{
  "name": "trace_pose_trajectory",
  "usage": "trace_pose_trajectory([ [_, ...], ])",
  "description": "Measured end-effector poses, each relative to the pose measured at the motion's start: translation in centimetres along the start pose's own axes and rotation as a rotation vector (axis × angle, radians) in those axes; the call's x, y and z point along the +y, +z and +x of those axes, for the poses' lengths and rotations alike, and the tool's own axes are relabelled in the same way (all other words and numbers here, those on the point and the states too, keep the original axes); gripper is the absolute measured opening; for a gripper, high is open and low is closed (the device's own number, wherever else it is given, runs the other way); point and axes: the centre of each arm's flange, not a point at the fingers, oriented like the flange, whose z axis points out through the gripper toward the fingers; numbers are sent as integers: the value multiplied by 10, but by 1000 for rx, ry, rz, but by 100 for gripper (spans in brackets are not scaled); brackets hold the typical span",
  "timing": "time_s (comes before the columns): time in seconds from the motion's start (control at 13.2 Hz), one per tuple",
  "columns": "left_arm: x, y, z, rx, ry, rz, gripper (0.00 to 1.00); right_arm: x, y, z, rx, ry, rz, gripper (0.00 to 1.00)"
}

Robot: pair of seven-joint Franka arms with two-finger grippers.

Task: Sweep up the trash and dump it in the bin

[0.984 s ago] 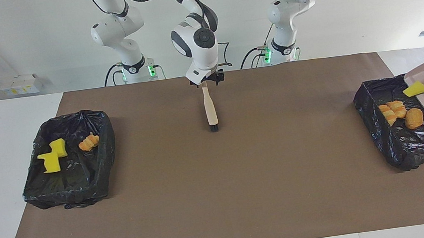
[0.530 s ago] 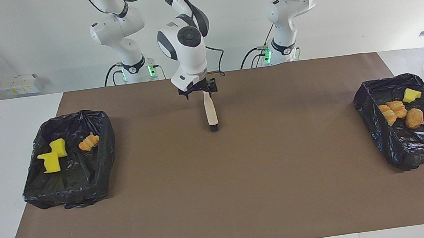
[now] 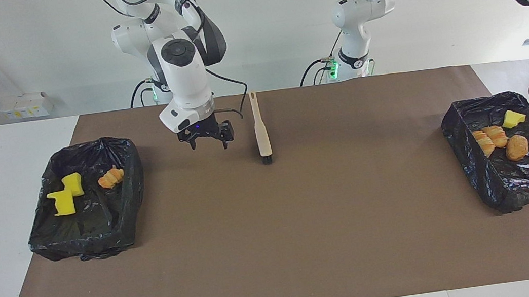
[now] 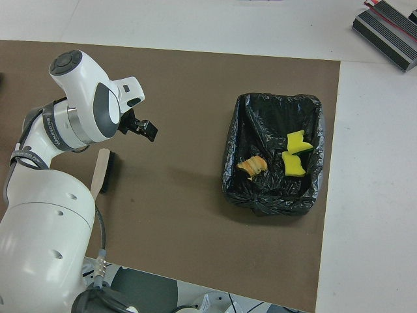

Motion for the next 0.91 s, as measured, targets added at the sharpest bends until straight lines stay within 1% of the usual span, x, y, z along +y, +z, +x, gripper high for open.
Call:
trace_pose_trajectory([
  [0.23,16,9,34,-9,-6,-14,33,24,-20,17,44,-40,1,100],
  [0.38,21,19,40,-20,-4,1,33,49,-41,24,82,-66,7,100],
  [0.53,24,21,23,-36,5,5,33,66,-66,23,121,-68,9,100],
  [0.68,27,12,-12,-57,29,24,33,80,-97,22,138,-92,2,100],
  [0.76,28,7,-27,-50,21,25,33,91,-115,24,136,-114,-5,100],
  [0.83,31,5,-36,-8,5,11,33,105,-133,28,132,-135,-12,100],
  [0.91,35,7,-38,61,-20,-17,33,121,-147,32,127,-152,-19,100],
])
